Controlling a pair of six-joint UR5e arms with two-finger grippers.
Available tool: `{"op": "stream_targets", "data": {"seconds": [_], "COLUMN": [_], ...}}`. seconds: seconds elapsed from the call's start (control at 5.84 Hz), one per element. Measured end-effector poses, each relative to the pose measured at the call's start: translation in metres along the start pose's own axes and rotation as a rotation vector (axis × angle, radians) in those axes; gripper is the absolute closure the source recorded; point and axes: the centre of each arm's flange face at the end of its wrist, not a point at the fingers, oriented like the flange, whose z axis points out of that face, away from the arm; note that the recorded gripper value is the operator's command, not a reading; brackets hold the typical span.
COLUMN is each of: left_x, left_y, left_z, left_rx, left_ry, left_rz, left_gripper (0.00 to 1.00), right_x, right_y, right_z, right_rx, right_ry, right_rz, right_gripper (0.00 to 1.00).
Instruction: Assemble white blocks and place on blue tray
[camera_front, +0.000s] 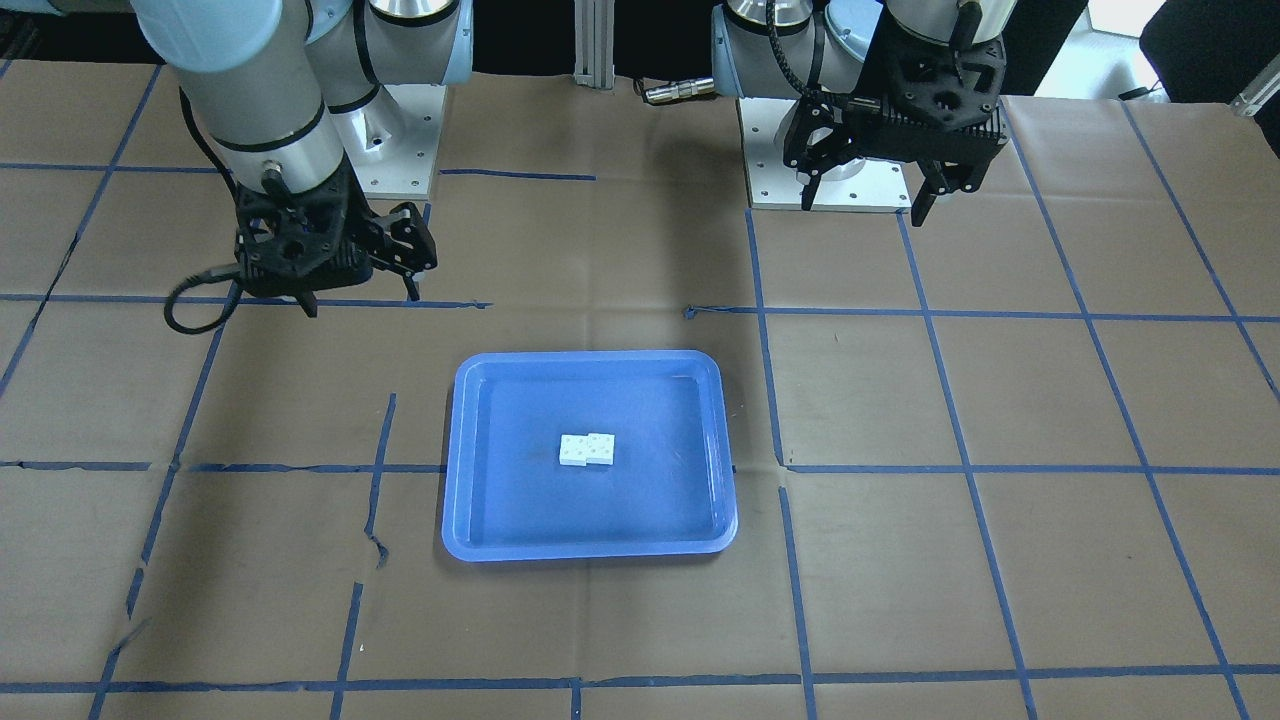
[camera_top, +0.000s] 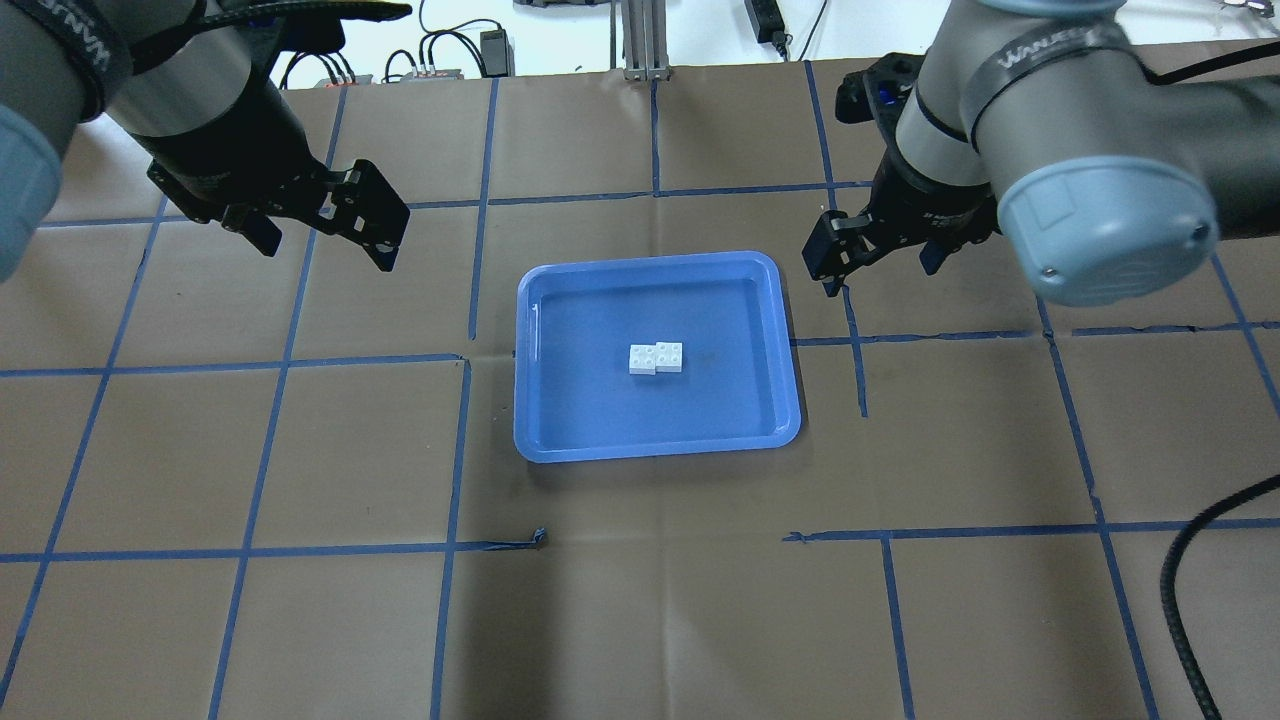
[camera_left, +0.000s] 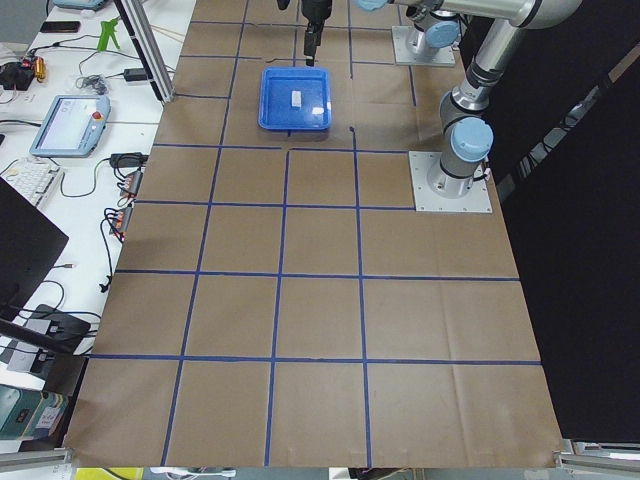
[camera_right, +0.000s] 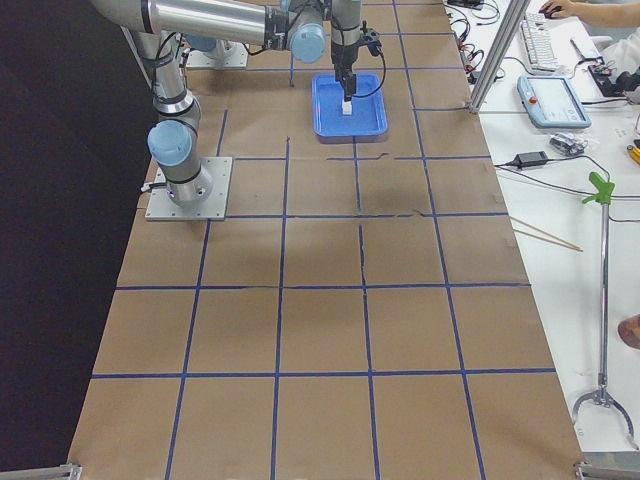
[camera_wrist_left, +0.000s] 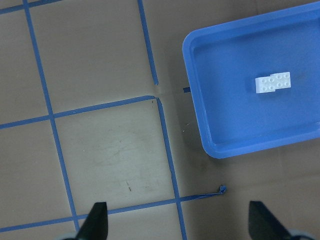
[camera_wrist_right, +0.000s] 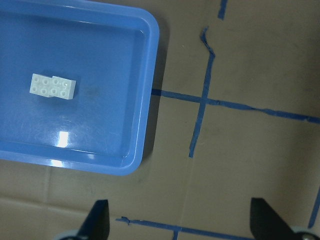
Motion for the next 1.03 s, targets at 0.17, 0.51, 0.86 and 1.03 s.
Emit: {"op": "stream_targets", "data": {"seconds": [0.17,0.51,0.86,1.03], "left_x": [0.0,0.0,0.0,0.0], "left_y": [0.0,0.0,0.0,0.0], "left_z": [0.0,-0.001,-0.001,-0.001], "left_rx": [0.0,0.002,0.001,0.001], "left_ry": [0.0,0.0,0.0,0.0], "left_rz": [0.0,0.0,0.0,-0.001], "left_gripper": [0.01,0.01,0.01,0.01], "right_x": [0.003,0.005,0.005,0.005], "right_y": [0.01,0.015,0.014,0.014], "right_z": [-0.028,-0.063,-0.068,-0.068], "right_rx": [-0.026,-0.051,-0.05,-0.048], "right_ry": [0.004,0.006,0.007,0.007], "right_rz": [0.097,0.157,0.162,0.162], "right_gripper": [0.0,0.0,0.0,0.0]}}
